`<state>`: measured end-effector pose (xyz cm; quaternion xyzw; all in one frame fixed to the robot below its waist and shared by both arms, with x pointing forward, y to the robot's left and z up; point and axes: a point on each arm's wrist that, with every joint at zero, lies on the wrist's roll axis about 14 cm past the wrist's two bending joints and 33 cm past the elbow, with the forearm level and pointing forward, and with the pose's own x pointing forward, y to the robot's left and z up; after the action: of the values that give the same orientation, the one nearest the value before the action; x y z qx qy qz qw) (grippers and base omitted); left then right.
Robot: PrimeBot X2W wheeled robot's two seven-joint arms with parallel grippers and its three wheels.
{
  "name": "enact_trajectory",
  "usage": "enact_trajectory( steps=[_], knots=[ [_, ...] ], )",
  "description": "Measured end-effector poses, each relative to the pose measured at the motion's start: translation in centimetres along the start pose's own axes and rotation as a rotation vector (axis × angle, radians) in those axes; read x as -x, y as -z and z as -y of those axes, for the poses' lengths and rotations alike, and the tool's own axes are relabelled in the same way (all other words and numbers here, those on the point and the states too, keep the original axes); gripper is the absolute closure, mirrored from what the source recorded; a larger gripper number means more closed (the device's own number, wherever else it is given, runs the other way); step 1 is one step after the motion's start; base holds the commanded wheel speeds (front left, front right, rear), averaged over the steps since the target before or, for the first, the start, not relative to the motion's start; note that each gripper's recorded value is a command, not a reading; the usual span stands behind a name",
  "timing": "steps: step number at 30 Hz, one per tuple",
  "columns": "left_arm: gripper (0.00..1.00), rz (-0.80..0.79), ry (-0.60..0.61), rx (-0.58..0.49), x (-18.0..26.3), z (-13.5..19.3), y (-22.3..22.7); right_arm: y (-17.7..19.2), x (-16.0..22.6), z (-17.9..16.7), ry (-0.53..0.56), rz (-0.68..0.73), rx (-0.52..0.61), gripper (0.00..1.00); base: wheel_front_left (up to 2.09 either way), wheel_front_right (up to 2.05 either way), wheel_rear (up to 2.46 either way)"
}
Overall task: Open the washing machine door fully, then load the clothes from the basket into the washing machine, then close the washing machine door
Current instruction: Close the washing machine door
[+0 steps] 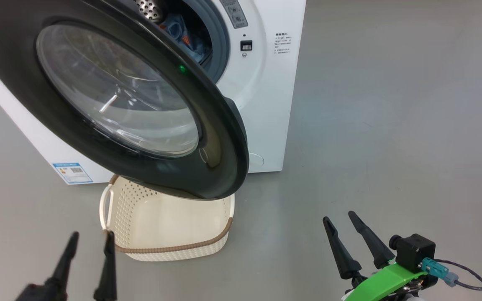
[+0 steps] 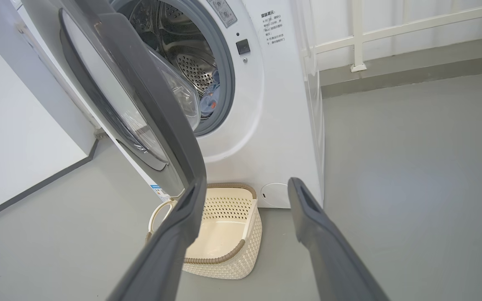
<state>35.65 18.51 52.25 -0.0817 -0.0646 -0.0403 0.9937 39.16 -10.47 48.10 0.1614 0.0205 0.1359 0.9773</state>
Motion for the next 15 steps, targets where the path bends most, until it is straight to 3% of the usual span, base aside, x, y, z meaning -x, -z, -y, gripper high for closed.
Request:
enact_trajectory(
  steps=[15],
  knots=[
    [0.0,-0.063,-0.034,-0.015,1.2,0.0,2.1,-1.1,0.4,0.0,0.004,0.035,0.014,0.0,0.0,0.0,0.0]
  ],
)
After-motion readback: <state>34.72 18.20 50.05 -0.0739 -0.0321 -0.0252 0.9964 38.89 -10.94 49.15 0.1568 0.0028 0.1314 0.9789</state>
